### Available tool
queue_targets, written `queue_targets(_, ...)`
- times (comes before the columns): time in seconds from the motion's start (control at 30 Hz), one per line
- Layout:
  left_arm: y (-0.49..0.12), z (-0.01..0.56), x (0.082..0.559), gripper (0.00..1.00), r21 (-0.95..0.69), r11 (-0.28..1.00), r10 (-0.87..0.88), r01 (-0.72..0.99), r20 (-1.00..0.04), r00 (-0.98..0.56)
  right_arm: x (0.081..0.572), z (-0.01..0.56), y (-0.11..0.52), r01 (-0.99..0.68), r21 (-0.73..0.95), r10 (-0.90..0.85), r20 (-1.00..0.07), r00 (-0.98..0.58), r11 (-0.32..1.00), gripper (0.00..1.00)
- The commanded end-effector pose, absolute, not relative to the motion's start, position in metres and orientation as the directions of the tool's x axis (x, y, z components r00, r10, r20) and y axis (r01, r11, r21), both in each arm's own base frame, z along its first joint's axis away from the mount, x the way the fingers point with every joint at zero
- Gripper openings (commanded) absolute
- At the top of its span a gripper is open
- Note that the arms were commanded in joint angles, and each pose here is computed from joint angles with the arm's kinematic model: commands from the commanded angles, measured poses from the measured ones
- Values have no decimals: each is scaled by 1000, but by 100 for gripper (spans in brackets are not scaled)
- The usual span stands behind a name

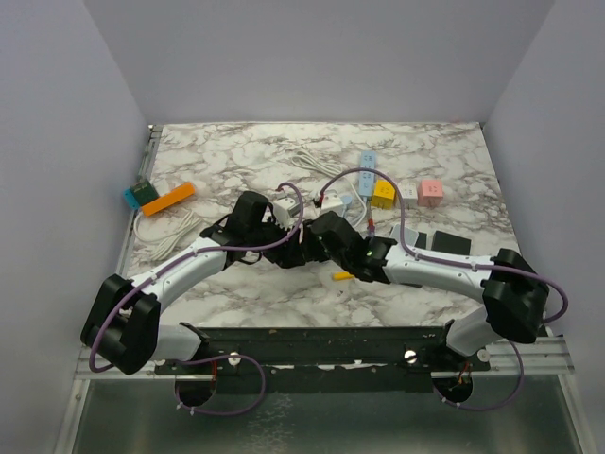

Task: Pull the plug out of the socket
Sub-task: Remove the plug from the socket.

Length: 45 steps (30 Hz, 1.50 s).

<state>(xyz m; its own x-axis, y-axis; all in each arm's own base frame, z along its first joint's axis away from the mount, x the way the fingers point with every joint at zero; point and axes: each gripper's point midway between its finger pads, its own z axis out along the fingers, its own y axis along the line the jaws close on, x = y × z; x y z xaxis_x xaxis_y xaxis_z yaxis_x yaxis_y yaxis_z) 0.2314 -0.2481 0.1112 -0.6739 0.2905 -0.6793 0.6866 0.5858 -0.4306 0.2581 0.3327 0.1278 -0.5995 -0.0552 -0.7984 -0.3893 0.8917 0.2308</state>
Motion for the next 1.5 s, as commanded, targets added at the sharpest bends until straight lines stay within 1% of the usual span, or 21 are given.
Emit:
queue_targets(0.0,-239,117,254,0,-372,653,258,659,-709,-656,252,138,349,-440,135,-131,-842,-523,888,1)
queue_targets(0.13,-239,115,253,0,-375,654,261,657,-704,-661,244,136,355,-463,102,-168,-846,-507,880,0)
queue_targets(0.37,-240,114,253,0,-376,654,262,657,-702,-662,248,136,345,-402,117,-124,-842,-525,908,1)
queue_targets(0.63,-239,112,253,0,-379,653,264,656,-697,-666,259,125,328,-314,252,-6,-772,-636,915,1)
queue_targets(0.83,-240,110,253,0,-380,653,268,655,-692,-670,274,122,313,-259,318,64,-735,-675,912,1)
queue_targets(1.1,-240,107,254,0,-383,655,271,651,-685,-676,277,122,310,-277,284,33,-751,-659,918,1)
queue_targets(1.47,-241,105,253,0,-388,653,275,651,-680,-680,274,137,311,-342,210,-22,-826,-563,916,1)
